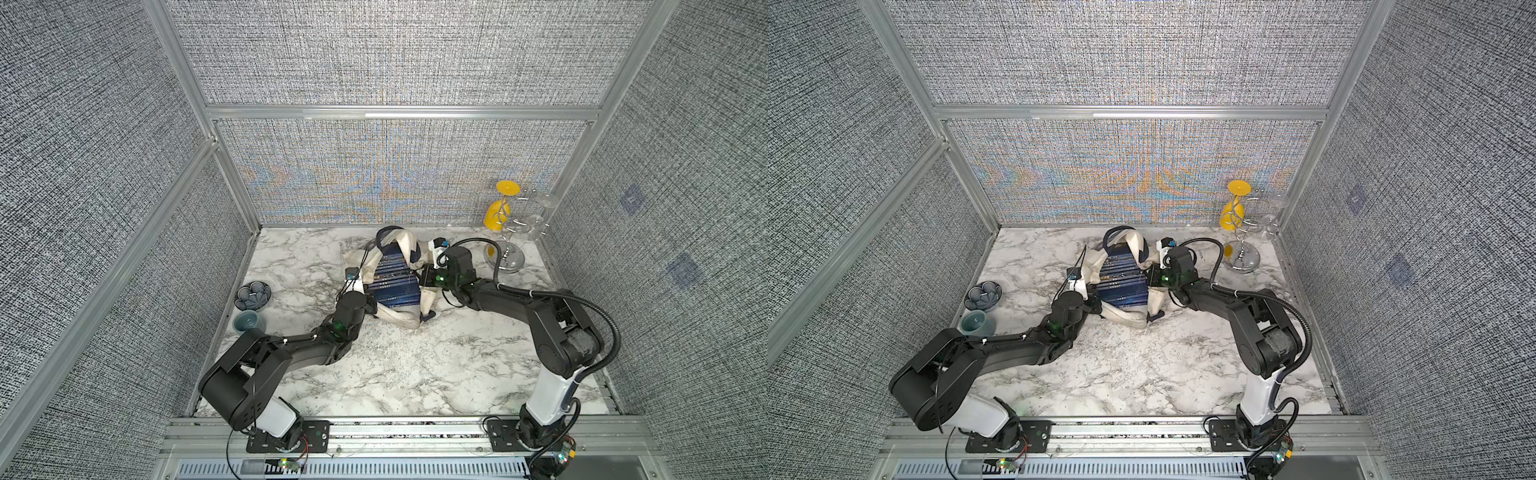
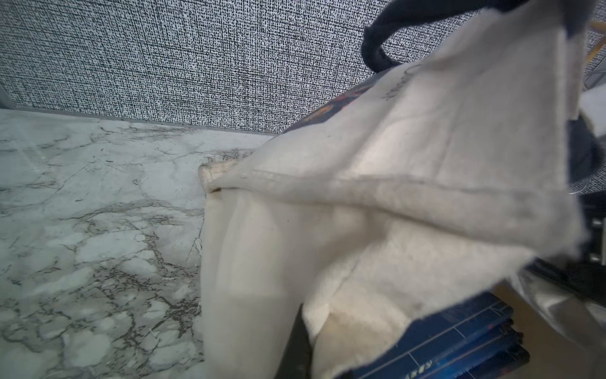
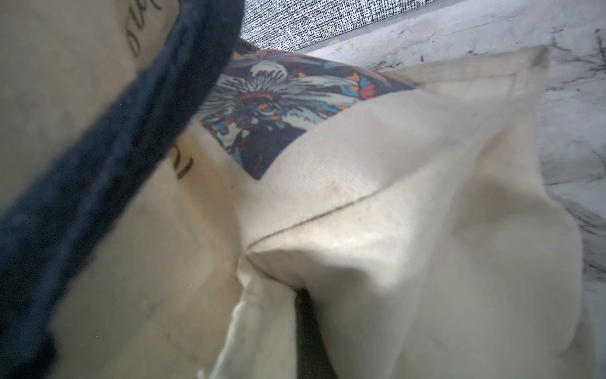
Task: Take out the books from the canvas bag
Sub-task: Adjust the canvas bag at the center of the board.
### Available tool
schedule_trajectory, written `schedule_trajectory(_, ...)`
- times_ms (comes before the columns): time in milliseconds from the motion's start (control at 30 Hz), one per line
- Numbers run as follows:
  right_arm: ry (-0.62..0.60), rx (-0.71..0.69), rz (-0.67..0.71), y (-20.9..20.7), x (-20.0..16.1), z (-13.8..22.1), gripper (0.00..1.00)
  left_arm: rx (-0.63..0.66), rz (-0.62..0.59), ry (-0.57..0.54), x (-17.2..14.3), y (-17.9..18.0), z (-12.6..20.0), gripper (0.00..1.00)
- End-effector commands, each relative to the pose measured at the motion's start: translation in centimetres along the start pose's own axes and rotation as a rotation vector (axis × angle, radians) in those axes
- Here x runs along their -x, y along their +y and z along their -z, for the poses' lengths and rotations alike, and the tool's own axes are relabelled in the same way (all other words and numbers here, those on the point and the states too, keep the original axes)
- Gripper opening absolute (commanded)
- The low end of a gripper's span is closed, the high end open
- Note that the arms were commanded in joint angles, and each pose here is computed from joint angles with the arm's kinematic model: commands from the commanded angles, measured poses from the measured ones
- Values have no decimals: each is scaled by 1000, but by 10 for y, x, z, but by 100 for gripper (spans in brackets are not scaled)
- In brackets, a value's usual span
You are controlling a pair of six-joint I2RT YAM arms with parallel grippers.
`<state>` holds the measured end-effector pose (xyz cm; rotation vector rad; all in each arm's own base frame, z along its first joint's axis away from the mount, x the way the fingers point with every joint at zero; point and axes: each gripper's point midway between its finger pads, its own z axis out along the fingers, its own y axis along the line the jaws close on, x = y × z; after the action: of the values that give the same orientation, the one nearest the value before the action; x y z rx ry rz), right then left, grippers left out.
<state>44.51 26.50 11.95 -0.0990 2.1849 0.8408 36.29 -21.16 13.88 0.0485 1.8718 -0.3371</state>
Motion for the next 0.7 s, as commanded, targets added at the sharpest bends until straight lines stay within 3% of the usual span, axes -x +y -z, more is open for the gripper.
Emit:
schedule_trajectory(0, 55, -225, -46, -50, -25, -8, 0, -2, -16, 21, -5, -1, -1, 0)
schedule_trajectory(167, -28, -307, -66, -68, -22, -7, 0, 23, 7, -96, -3, 11, 2, 0)
schedule_trajectory(367, -28, -323, -95, -71, -17, -25, 0, -4, -25, -238, -9, 13, 0, 0)
schedule_trajectory(500, -38, -368, -73, -75, -8, -28, 0, 8, -64, -216, -15, 12, -6, 0)
schedule_trajectory(667, -60, -310, -48, -58, -2, -20, 0, 49, -122, -178, -20, 16, -10, 0)
